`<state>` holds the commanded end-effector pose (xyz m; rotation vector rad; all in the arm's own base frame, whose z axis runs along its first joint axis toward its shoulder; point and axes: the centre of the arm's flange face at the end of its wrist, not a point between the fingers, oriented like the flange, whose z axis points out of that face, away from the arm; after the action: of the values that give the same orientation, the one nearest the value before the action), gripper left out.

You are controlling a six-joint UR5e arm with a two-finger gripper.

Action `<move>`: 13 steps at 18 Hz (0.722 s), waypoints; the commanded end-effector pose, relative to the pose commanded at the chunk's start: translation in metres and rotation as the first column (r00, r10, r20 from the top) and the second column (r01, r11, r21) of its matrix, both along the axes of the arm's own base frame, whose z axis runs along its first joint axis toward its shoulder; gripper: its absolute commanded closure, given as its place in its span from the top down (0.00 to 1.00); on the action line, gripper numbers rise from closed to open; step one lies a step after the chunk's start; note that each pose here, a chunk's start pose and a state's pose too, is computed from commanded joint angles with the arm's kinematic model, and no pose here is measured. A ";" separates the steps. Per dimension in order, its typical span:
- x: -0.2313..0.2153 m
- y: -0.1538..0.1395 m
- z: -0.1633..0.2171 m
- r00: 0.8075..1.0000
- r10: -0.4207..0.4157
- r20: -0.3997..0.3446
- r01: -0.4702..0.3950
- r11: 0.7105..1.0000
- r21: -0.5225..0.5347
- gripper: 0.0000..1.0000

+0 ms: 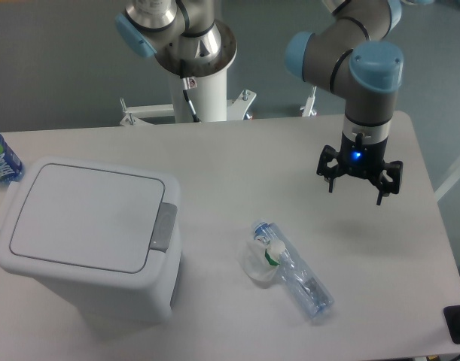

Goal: Open the trash can

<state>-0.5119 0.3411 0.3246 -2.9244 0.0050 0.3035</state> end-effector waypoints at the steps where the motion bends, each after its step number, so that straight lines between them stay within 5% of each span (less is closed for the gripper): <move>1: 0.000 0.000 0.000 1.000 -0.001 0.000 0.001 1.000 0.000 1.00; 10: 0.001 0.006 -0.002 1.000 0.000 -0.014 0.000 1.000 0.018 1.00; 13: 0.004 0.017 0.006 0.995 0.095 0.035 -0.099 0.987 0.125 1.00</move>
<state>-0.5084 0.3584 0.3304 -2.8069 -0.1558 0.2663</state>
